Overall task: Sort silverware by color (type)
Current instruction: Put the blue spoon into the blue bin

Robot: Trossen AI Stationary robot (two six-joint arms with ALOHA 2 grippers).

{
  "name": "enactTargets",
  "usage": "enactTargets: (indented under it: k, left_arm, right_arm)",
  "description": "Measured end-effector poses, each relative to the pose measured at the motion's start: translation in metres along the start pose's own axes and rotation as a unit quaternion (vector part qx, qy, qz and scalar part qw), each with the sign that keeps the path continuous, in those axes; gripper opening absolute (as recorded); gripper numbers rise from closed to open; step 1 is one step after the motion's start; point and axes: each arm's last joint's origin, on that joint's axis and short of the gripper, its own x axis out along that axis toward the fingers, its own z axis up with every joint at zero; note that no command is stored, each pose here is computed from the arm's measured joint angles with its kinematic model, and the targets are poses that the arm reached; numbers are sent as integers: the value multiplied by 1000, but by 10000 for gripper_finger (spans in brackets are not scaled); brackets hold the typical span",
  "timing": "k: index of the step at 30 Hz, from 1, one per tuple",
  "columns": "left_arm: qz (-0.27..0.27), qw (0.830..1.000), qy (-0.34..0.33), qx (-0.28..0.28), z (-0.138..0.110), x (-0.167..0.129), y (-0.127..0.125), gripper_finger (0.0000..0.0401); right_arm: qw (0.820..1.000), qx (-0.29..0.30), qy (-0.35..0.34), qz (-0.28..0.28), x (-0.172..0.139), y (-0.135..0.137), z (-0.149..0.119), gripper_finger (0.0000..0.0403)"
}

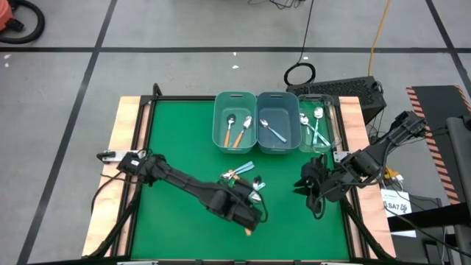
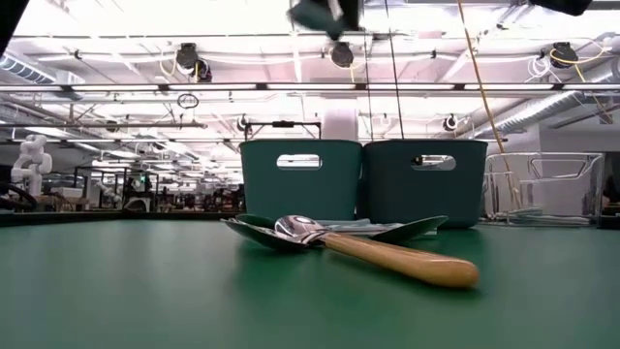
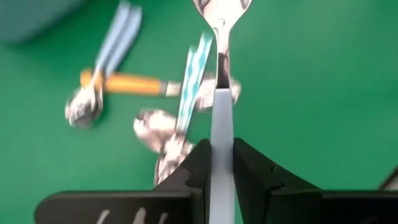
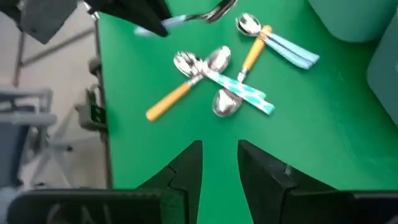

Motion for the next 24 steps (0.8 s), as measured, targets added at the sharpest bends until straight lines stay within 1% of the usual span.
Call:
enactTargets:
  k: [2, 5, 8, 13, 15, 18, 21, 24]
  left_arm:
    - [-19, 999, -21, -22, 13, -9, 4, 47]
    - [-26, 997, -56, -48, 29, -14, 7, 47]
    - [-40, 995, -69, -64, 41, -16, 10, 47]
    - [-110, 984, -104, -97, 62, -18, 1, 47]
    - [-143, 975, -125, -114, 71, -21, -2, 47]
    - [-167, 965, -152, -131, 80, -25, -4, 47]
    - [-169, 961, -169, -141, 86, -26, -3, 47]
    - [-168, 961, -174, -133, 89, -31, 0, 47]
  right_arm:
    - [1000, 10, -16, 7, 0, 2, 2, 98]
    - [999, 20, -44, 17, 0, 6, 6, 98]
    - [996, 28, -79, 20, -1, 8, 10, 98]
    - [990, 38, -134, 21, -2, 12, 17, 98]
    - [989, 39, -139, 23, -3, 13, 18, 98]
    - [989, 50, -140, 27, -3, 13, 18, 98]
    - [988, 63, -140, 31, -4, 13, 19, 98]
    - [986, 75, -146, 41, -10, 10, 19, 98]
